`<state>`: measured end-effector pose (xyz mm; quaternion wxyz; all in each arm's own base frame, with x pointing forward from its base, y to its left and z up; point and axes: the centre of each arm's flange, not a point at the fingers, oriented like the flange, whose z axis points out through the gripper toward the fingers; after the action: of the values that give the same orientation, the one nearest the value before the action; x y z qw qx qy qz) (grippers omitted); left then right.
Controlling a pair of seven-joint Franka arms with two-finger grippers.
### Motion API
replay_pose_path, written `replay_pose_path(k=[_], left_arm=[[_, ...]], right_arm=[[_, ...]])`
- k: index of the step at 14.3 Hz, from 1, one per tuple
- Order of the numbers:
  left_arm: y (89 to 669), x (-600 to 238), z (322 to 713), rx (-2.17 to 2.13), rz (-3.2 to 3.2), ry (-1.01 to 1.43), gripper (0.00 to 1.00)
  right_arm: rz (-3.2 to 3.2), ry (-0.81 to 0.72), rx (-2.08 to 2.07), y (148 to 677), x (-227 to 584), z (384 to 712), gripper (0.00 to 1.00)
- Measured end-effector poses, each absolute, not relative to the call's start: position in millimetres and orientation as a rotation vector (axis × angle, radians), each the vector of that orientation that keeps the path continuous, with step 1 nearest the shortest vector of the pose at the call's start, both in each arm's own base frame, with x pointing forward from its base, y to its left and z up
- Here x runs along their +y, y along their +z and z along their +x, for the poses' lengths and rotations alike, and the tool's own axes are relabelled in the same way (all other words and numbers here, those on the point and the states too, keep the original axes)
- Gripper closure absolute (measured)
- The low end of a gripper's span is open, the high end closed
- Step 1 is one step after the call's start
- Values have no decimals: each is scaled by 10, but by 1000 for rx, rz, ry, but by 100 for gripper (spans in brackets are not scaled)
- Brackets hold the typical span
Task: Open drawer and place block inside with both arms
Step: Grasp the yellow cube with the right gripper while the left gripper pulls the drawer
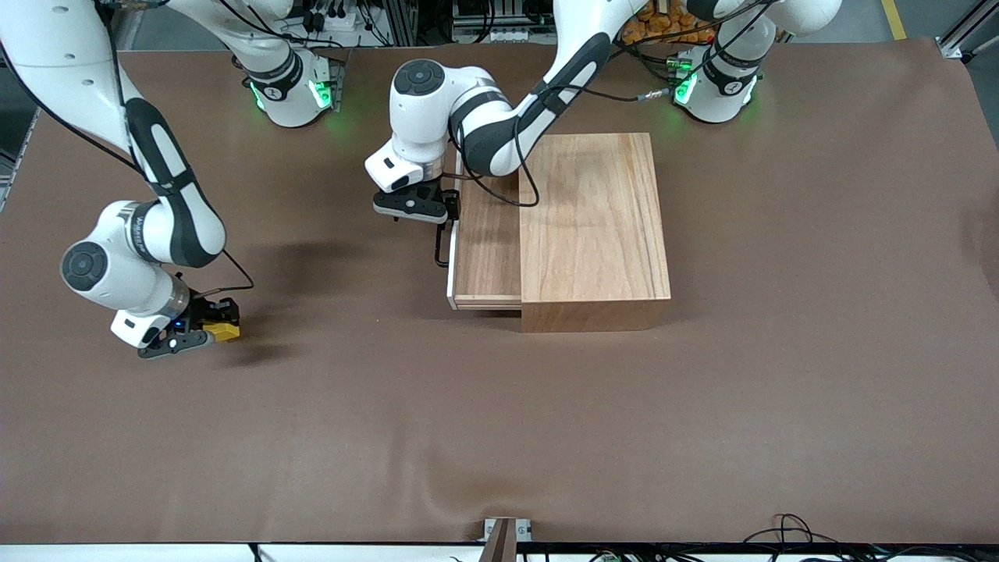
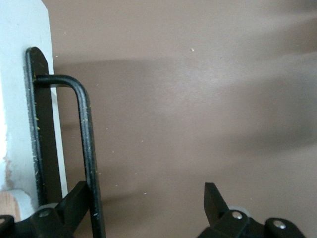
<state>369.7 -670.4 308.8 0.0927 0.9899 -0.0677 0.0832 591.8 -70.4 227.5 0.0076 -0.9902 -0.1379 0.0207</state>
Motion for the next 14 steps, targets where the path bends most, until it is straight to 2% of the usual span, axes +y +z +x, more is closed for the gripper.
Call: replay_pose_path(k=[6,8,14], left_arm=[[3119,-6764,3655,-207,2898,264,0],[3133,-6777,3661,-192,2876,259,0],[3154,-6771,3690,-153,2863,228,0]], right_arm=[[-2994,334,-441,3537,-664,5952,44],[-2945,369,-430,3840,-599,6001,44],[-2874,385,-435,3908,-382,6015,44]])
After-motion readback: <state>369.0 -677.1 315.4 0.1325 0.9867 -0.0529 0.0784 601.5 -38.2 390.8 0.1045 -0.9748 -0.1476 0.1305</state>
